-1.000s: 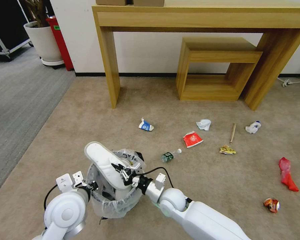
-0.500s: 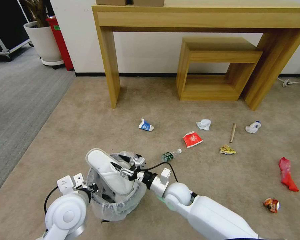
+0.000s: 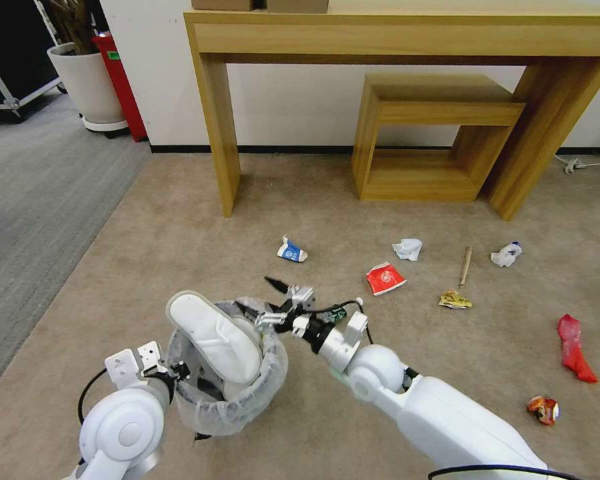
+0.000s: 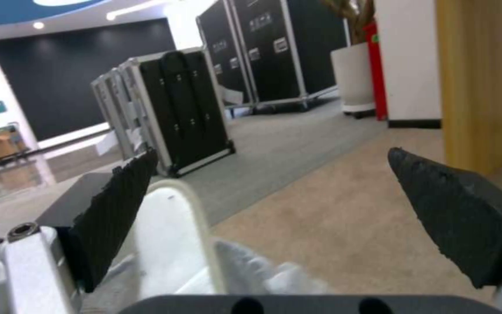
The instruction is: Pick up the trash bin and place the garbage on the floor into it.
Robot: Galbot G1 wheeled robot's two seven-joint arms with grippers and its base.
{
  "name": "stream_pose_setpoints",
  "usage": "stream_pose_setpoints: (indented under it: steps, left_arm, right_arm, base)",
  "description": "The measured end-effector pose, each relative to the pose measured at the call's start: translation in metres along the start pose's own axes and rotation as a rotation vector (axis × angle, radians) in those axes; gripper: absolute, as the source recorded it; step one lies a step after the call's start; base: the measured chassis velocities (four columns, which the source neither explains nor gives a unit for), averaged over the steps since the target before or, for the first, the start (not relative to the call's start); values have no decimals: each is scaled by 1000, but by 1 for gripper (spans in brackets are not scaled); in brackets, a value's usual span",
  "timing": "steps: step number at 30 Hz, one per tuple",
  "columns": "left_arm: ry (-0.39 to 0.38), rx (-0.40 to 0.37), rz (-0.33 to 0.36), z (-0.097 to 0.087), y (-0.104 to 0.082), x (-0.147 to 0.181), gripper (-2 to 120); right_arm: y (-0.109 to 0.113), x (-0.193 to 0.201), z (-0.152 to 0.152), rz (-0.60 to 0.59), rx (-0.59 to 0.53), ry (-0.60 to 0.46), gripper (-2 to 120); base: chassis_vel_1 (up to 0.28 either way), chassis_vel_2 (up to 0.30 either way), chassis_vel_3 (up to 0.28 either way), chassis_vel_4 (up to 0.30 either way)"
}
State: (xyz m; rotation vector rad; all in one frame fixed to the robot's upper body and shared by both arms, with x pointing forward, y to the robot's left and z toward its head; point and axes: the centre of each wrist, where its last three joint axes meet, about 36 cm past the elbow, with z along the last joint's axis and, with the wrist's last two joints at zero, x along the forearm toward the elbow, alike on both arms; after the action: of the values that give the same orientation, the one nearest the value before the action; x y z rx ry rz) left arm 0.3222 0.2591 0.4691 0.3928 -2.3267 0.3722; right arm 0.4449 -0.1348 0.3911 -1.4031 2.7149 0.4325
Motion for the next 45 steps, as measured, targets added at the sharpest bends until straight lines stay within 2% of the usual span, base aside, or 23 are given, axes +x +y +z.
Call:
stream_pose_setpoints:
  steps: [6,9,10,11,14,15,16,18,19,22,26,30,33,45]
  left_arm:
    - [4,-8,5,0,2,3,0]
    - [6,-12,-5,1,2,3,0]
    - [7,-12,-9,2,2,4,0]
    - [7,-12,-9,2,2,4,0]
    - [-4,-16,2,1,2,8,0]
    - [-4,-16,2,1,2,8,0]
    - [-9,-14,7,0,3,11,0]
    - [-13,-9,13,-1,4,17,0]
    - [-13,-9,13,-1,4,17,0]
    - [-25,-3,28,-4,5,23,0]
    - [-38,0,39,-7,5,25,0]
    - [-42,-3,42,-7,5,26,0]
    - [-46,-16,41,-4,6,27,0]
    - [-43,-25,41,6,4,33,0]
  right_arm:
    - [-7,9,-6,39,8,-1,100]
    - [-14,12,-19,183,35,32,100]
    - [-18,11,-26,306,50,44,100]
    - [-18,11,-26,306,50,44,100]
    - [-39,16,-47,507,140,11,100]
    - [-39,16,-47,507,140,11,100]
    - [-50,25,-56,581,196,-3,100]
    - [-60,40,-67,668,237,-19,100]
    - [-60,40,-67,668,237,-19,100]
    - [-69,73,-77,786,313,-44,100]
    - [-72,104,-81,848,350,-71,100]
    - [-71,116,-80,871,350,-74,100]
    - [-68,146,-70,929,350,-75,100]
    - [-57,170,-48,959,342,-71,100]
  base:
    - [0,0,0,0]
    - [0,0,0,0]
    - [0,0,0,0]
    - [0,0,0,0]
    - [0,0,0,0]
    - [0,0,0,0]
    - [0,0,0,0]
    - [0,0,0,0]
    - [0,0,0,0]
    - [0,0,0,0]
    - [0,0,0,0]
    - [0,0,0,0]
    - [0,0,0,0]
    - [0,0,0,0]
